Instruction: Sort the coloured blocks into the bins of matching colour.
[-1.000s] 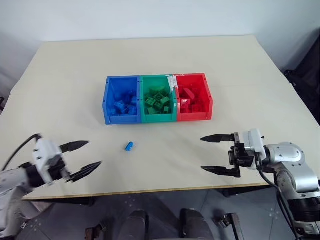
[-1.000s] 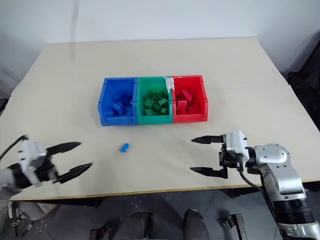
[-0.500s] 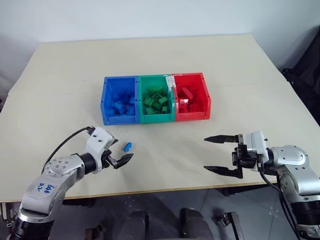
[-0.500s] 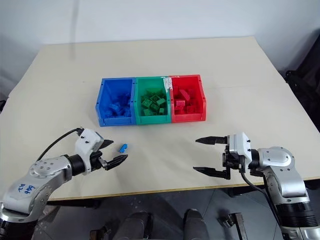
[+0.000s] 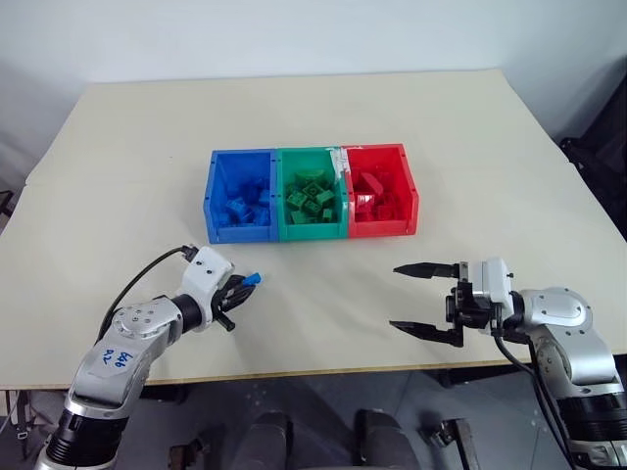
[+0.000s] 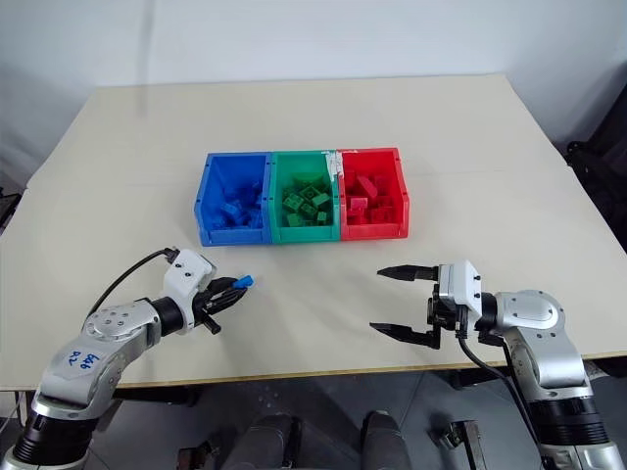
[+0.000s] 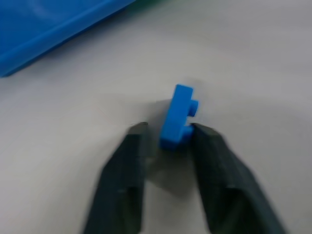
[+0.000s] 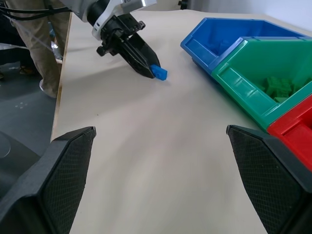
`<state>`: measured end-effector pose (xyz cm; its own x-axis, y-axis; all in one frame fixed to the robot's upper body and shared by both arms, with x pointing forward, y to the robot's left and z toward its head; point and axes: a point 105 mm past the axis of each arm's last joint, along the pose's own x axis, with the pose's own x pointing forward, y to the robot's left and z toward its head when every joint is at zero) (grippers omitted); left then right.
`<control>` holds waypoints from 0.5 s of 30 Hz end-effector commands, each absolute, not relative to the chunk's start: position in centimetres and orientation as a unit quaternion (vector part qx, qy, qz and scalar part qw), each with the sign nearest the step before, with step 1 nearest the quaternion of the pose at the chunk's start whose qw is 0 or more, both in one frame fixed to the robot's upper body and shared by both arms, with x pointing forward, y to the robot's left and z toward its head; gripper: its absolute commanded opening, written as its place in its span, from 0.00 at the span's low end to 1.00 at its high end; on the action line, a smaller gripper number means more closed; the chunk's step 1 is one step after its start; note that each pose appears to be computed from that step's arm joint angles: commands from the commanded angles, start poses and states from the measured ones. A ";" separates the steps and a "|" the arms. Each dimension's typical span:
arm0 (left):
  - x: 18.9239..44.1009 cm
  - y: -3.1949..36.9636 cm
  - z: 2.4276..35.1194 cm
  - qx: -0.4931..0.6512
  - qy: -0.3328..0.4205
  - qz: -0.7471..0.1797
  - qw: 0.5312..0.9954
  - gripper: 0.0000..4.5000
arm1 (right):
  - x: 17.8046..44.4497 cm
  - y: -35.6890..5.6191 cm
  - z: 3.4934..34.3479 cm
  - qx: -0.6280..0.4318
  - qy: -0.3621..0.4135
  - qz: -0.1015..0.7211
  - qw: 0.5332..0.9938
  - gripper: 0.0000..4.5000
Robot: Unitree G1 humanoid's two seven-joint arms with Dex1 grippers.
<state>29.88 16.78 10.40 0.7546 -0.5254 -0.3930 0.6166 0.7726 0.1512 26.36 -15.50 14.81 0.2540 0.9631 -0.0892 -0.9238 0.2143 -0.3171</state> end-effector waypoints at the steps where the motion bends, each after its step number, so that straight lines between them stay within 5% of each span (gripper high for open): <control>1: 29.6 16.8 9.6 0.137 0.175 -0.320 0.921 0.08 | 26.1 -14.9 15.8 -0.166 -0.091 0.611 0.769 1.00; 11: 30.0 18.4 16.3 0.038 -0.006 -0.351 0.935 0.08 | 25.9 -14.7 15.9 -0.157 -0.102 0.592 0.784 1.00; 15: 32.8 19.2 20.5 0.043 -0.090 -0.311 0.945 0.08 | 26.3 -15.2 17.7 -0.115 -0.139 0.531 0.828 1.00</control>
<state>32.37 18.62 18.32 0.7796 -0.6233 0.0611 0.6170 0.7812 0.0953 26.45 -14.90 15.85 0.3606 0.9321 0.0355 -0.8817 0.3530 -0.3130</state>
